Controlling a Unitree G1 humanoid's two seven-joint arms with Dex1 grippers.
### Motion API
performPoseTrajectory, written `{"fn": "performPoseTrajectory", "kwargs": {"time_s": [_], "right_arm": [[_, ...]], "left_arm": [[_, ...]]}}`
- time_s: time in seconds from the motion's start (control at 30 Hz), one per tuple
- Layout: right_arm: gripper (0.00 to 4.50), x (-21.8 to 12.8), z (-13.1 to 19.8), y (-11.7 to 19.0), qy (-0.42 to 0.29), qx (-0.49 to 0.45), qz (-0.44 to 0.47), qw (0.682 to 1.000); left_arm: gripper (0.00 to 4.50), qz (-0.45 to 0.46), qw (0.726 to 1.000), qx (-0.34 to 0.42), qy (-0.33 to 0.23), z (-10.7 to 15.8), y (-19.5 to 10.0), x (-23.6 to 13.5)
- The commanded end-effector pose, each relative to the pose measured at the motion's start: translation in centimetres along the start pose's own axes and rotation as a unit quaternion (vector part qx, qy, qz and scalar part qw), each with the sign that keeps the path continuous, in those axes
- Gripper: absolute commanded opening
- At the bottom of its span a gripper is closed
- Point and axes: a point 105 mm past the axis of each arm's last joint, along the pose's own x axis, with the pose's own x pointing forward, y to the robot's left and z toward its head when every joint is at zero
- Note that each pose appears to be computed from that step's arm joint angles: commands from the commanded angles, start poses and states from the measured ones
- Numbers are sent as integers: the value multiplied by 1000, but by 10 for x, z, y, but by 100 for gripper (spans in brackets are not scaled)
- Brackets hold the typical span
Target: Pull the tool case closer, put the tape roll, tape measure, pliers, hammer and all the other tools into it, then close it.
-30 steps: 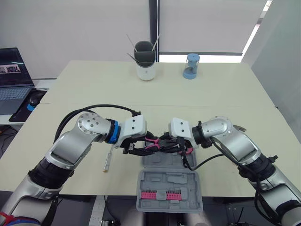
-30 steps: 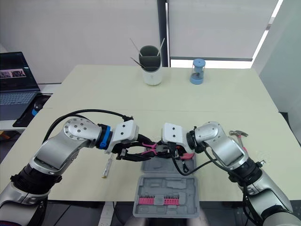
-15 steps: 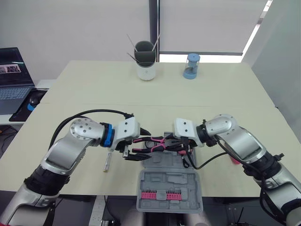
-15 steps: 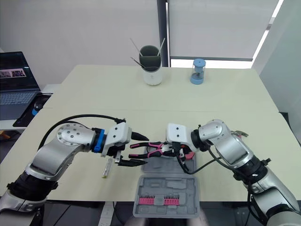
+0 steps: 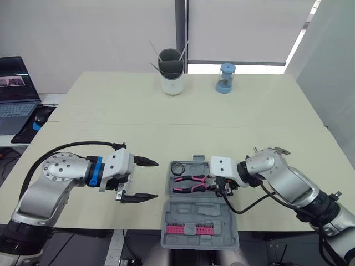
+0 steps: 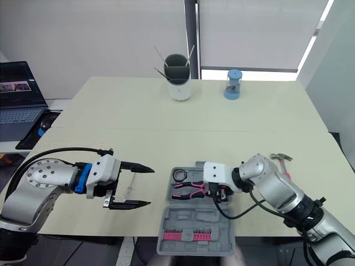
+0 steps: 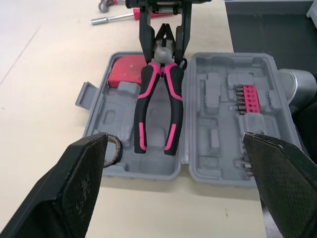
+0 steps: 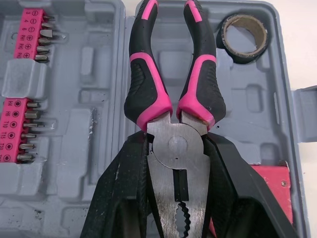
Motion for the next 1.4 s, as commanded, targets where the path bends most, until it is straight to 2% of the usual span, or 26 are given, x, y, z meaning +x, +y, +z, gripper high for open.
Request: {"fn": "performPoseTrajectory", "kwargs": {"time_s": [0.03, 0.27, 0.97, 1.03, 1.07, 1.3, 1.4], "right_arm": [[122, 1, -1, -6, 9, -14, -19, 1000], [122, 10, -8, -8, 23, -17, -19, 999], [122, 27, -2, -5, 7, -10, -8, 1000], [193, 24, 1, -6, 2, -9, -7, 1000], [209, 22, 3, -7, -2, -9, -7, 1000], [410, -3, 24, -14, -62, -3, -9, 998], [410, -7, 30, -17, -103, -14, -33, 994]], "left_arm": [[450, 7, 1000, 28, 3, 8, -1, -5], [450, 3, 1000, 26, 15, 9, -6, -8], [450, 7, 999, 21, 24, 9, -4, -9], [450, 5, 1000, 19, 22, 8, -6, -8], [450, 3, 1000, 18, 22, 8, -6, -8], [450, 2, 1000, 23, 16, 6, -7, -5], [450, -1, 1000, 25, 11, 6, -7, -4]]}}
